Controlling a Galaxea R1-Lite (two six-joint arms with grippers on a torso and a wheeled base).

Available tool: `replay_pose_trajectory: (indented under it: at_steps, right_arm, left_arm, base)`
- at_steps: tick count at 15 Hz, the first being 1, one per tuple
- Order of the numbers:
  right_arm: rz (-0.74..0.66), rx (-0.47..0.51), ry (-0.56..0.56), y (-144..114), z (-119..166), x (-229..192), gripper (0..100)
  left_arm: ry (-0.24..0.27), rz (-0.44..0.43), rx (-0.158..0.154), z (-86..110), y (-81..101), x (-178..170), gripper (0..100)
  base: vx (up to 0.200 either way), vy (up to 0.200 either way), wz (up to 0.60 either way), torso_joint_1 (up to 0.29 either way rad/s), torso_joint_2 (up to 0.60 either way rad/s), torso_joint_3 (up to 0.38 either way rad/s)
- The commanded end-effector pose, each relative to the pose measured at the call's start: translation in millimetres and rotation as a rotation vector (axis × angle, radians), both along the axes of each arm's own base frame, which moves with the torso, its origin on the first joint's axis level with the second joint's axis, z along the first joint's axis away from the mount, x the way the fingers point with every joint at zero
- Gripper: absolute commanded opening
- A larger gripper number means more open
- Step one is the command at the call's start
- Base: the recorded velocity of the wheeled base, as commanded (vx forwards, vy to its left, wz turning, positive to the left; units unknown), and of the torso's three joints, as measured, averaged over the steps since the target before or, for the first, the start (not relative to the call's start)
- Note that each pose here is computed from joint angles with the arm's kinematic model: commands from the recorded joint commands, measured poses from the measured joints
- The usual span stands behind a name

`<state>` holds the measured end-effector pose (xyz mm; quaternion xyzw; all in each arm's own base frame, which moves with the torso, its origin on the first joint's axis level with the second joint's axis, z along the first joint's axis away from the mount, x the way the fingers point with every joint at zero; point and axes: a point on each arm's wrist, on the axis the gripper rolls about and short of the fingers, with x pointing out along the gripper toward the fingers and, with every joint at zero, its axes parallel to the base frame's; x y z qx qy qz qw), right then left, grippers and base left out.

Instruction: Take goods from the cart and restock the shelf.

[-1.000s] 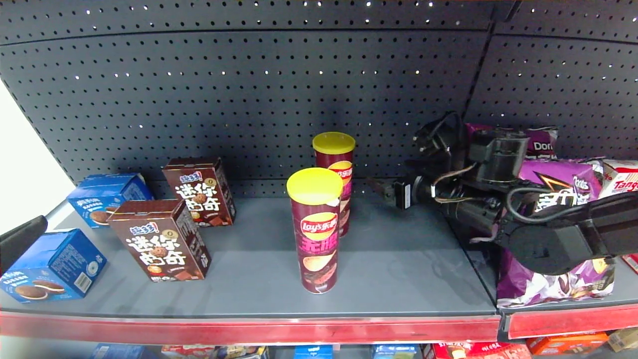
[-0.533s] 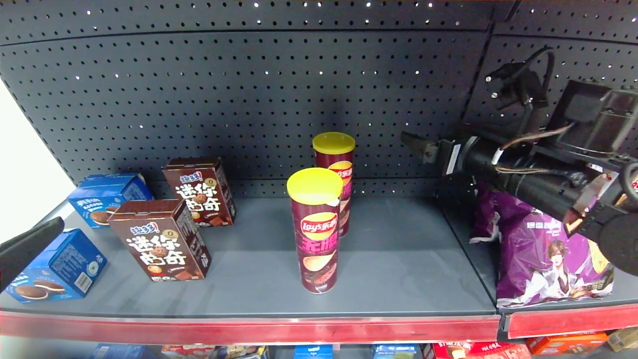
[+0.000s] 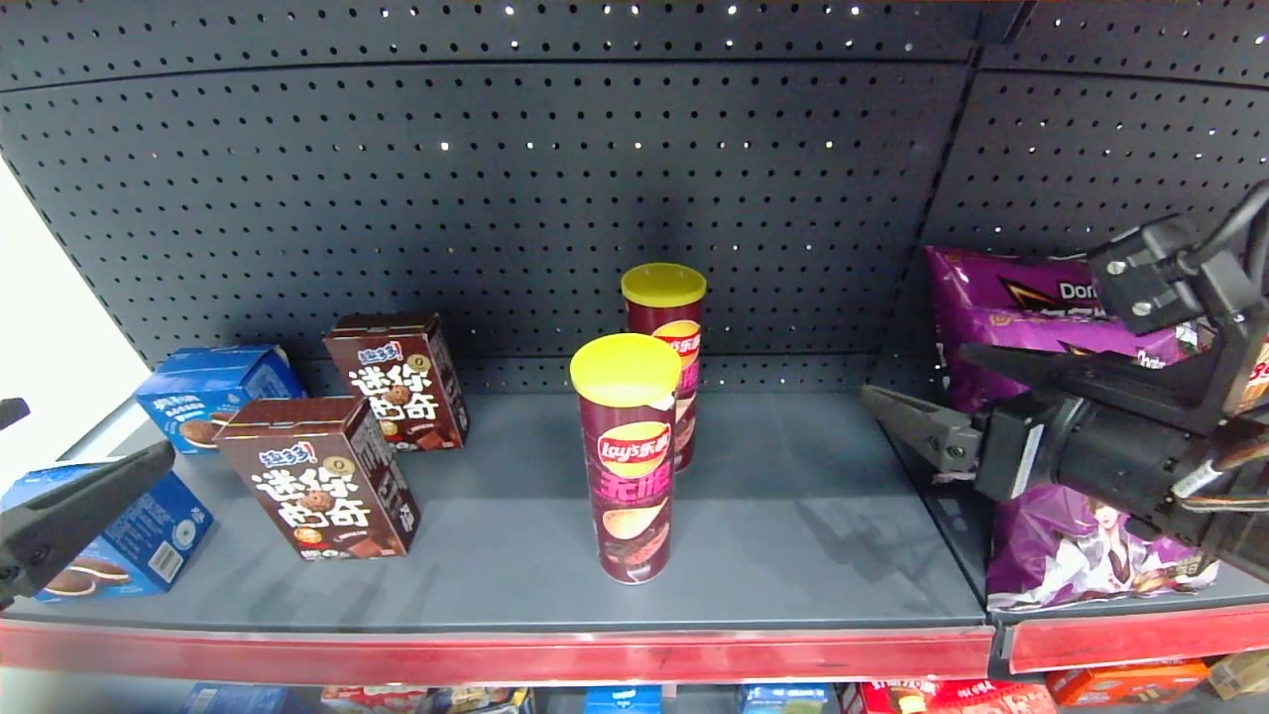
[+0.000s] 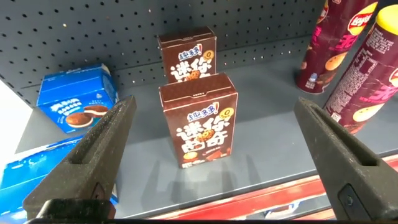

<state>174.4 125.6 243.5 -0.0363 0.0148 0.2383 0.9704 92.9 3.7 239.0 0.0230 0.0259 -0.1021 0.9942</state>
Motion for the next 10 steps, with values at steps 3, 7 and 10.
replay_pose_trajectory:
  at_steps: [3,7,10]
  right_arm:
    - [0.000,0.048,-0.062,-11,20,-33,100]
    - [-0.028,0.102,-0.112,-26,35,-52,100]
    - [-0.097,0.098,-0.107,-46,33,-68,100]
  left_arm:
    - [0.026,-0.016,-0.002,-3.0,-0.8,6,100]
    - [0.082,-0.094,-0.008,-9.6,-7.4,18,100]
    - [0.114,-0.173,-0.006,-5.6,-17.0,38,100]
  base:
    - [0.000,0.000,0.00,0.000,0.00,0.000]
    - [0.000,0.000,0.00,0.000,0.00,0.000]
    - [0.000,0.000,0.00,0.000,0.00,0.000]
